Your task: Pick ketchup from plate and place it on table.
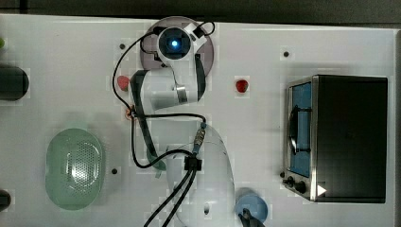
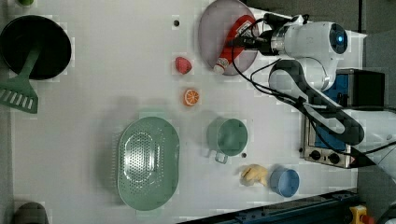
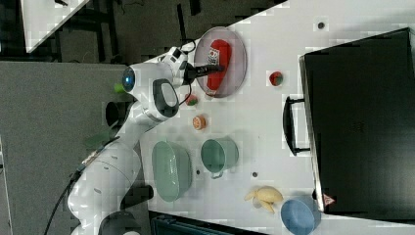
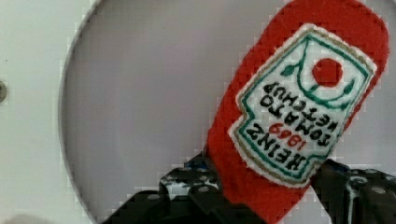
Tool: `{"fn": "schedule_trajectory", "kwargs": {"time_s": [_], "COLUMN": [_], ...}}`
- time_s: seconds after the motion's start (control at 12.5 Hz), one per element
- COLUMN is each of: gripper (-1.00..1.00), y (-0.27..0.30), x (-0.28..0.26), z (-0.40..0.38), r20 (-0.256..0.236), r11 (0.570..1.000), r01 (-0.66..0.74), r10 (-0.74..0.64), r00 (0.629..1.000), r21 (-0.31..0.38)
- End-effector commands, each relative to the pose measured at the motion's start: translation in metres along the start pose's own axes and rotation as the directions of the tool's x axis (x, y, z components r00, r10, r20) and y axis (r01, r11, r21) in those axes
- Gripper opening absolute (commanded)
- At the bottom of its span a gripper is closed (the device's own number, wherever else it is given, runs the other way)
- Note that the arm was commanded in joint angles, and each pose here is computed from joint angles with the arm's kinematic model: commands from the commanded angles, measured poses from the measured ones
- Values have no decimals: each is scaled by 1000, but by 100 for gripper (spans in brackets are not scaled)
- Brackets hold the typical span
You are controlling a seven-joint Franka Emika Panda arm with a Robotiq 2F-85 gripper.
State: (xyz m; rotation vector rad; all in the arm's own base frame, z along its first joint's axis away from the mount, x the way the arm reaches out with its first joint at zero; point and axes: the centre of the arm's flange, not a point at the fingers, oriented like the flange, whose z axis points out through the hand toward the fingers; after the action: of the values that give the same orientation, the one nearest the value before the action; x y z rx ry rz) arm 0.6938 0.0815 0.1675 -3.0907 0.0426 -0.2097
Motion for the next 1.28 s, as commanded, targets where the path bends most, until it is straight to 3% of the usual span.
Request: {"fn": "schedule_trajectory", "kwargs": {"time_s": [0.08,0.4,0.64,0.88,1.28], "gripper": [21,21,21,21,21], "y": [-2,2,18,45,92], "x": [8,40,48,40,-19], "z": [-6,-80,-143,-196,-226], "r20": [-26,-91,-29,41,86], "r11": [1000,1000,997,980,967], "r01": [30,-14,-80,-192,-253], "r10": [-30,14,80,190,253], "r00": [999,996,996,981,964], "r21": [4,-4,-6,54,-6]}}
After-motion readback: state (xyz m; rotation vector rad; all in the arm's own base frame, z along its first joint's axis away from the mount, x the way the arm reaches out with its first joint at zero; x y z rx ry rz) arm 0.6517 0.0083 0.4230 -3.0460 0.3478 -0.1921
